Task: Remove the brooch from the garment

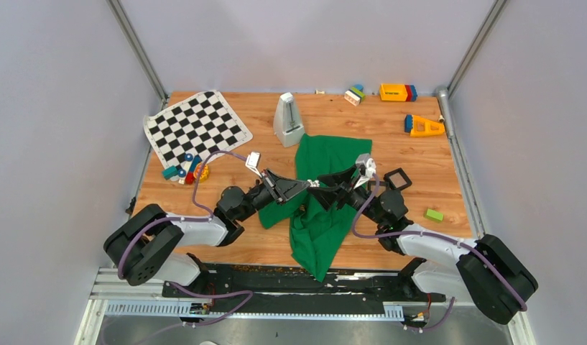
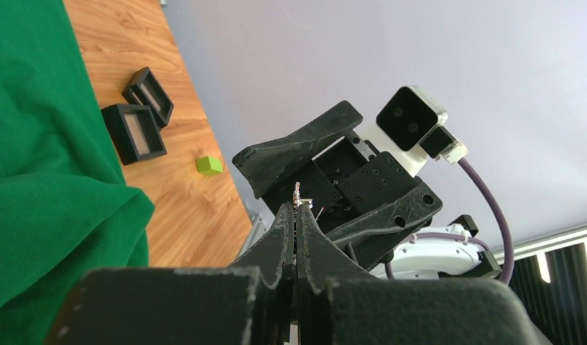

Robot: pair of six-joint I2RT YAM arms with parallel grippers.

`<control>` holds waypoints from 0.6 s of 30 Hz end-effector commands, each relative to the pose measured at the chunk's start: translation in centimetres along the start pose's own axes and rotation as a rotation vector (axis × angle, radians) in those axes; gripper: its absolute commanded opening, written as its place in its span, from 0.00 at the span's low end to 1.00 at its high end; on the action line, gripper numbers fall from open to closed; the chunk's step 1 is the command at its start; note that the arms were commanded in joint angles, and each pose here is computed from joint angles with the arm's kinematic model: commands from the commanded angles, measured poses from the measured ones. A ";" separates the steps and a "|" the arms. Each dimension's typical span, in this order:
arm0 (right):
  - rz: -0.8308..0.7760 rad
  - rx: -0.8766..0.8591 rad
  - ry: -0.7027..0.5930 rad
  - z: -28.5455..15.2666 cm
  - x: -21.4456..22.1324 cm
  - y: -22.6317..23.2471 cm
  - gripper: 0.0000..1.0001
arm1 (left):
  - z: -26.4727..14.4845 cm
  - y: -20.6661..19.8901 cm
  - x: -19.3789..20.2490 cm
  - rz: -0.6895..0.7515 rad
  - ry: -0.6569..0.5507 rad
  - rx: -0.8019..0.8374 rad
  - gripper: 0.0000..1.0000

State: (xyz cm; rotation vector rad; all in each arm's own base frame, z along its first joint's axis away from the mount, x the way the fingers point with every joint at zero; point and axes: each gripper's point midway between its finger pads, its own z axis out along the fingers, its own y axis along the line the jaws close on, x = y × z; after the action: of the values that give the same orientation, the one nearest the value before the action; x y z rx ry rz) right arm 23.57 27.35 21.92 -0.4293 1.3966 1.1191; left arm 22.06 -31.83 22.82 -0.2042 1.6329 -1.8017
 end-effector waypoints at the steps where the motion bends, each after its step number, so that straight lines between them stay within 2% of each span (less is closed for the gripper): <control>1: 0.011 -0.024 -0.018 0.9 -1.5 0.5 0.60 | -0.2 -1.2 0.5 -0.007 0.009 0.068 0.00; 4: 0.013 -0.055 0.022 1.1 -1.1 1.0 0.61 | -0.2 -1.0 0.5 -0.016 0.005 0.071 0.00; 8: 0.032 -0.071 0.048 1.3 -1.0 1.1 0.71 | 0.0 -0.6 0.7 -0.026 0.011 0.065 0.00; 14: 0.094 -0.105 0.102 1.5 -1.0 1.4 0.92 | 0.0 0.4 0.7 -0.071 0.001 0.045 0.00; 18: 0.142 -0.117 0.114 1.4 -1.5 1.7 0.98 | 0.2 0.3 0.4 -0.117 -0.021 0.071 0.00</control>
State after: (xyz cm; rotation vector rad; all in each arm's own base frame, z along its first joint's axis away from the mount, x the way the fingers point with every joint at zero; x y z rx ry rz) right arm 23.77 28.39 22.24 -0.4891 1.4980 1.2292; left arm 22.04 -32.50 20.65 -0.2646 1.6693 -1.8621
